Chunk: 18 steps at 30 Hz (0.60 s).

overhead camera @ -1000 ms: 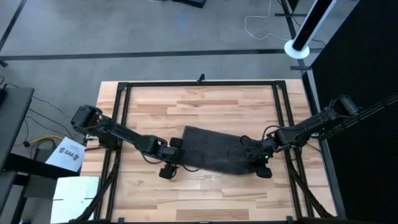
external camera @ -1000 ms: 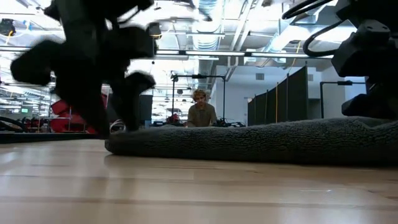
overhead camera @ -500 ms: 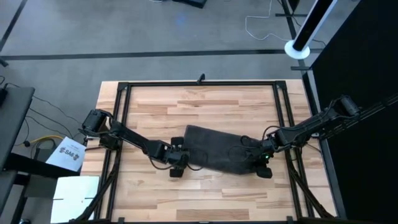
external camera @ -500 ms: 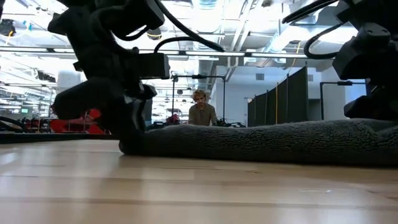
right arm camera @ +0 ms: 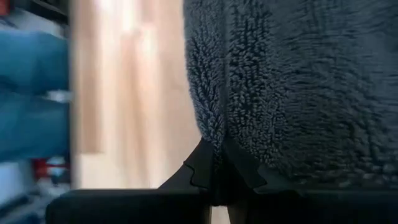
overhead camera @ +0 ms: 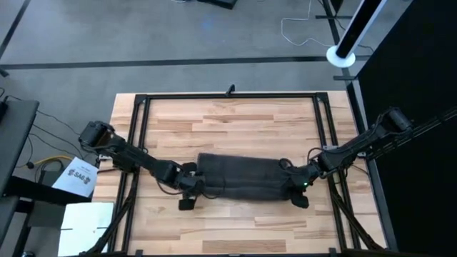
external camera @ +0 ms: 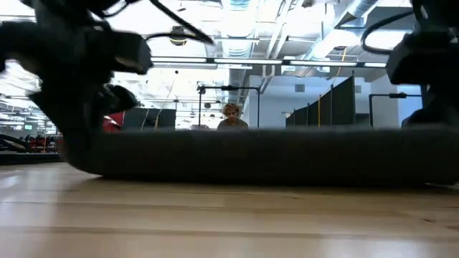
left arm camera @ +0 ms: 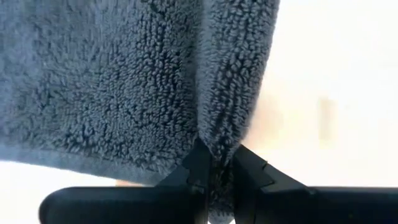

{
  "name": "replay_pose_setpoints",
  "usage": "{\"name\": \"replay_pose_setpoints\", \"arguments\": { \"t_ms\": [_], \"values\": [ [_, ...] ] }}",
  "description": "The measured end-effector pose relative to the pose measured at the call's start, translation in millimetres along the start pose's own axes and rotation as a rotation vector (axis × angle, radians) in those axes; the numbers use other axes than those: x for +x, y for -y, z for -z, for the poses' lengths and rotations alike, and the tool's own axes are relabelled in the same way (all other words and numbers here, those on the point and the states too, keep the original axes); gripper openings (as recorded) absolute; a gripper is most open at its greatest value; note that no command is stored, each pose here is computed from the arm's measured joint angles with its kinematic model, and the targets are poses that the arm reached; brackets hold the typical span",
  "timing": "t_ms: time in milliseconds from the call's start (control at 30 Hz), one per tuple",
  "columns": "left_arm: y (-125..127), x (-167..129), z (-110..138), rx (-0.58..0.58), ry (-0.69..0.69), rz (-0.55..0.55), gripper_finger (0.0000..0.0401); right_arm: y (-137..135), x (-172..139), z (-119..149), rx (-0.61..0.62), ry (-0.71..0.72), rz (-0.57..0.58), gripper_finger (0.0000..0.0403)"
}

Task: Roll towel
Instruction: Roll the black towel

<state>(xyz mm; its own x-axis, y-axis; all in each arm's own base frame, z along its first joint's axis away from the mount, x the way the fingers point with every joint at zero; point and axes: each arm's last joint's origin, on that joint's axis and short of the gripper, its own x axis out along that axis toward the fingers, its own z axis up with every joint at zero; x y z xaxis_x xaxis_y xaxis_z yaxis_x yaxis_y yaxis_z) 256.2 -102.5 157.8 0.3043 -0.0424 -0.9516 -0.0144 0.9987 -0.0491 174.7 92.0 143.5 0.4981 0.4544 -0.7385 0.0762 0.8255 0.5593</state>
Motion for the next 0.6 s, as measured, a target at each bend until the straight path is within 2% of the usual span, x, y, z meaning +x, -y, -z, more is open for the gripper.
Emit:
{"name": "replay_pose_setpoints", "arguments": {
  "t_ms": [100, 267, 400, 533, 600],
  "values": [
    [-1, -22, -2, -0.046, 0.05, 0.102, 0.0021, -6, -1, -5, 0.041, 0.021, -0.06, 0.0007],
    [-19, -41, -2, -0.153, 0.114, 0.198, 0.0021, 1, -1, -4, 0.141, 0.004, -0.043, 0.0007],
    [-37, -28, 7, -0.256, 0.09, 0.297, 0.0021, 13, 0, -3, 0.219, -0.007, -0.1, 0.0007],
    [-45, -10, 17, -0.33, 0.059, 0.422, 0.0021, 28, 1, 1, 0.332, -0.054, -0.158, 0.0007],
    [-43, -9, 16, -0.342, 0.063, 0.519, 0.0021, 27, 0, -1, 0.343, -0.07, -0.242, 0.0006]
  ]
}}
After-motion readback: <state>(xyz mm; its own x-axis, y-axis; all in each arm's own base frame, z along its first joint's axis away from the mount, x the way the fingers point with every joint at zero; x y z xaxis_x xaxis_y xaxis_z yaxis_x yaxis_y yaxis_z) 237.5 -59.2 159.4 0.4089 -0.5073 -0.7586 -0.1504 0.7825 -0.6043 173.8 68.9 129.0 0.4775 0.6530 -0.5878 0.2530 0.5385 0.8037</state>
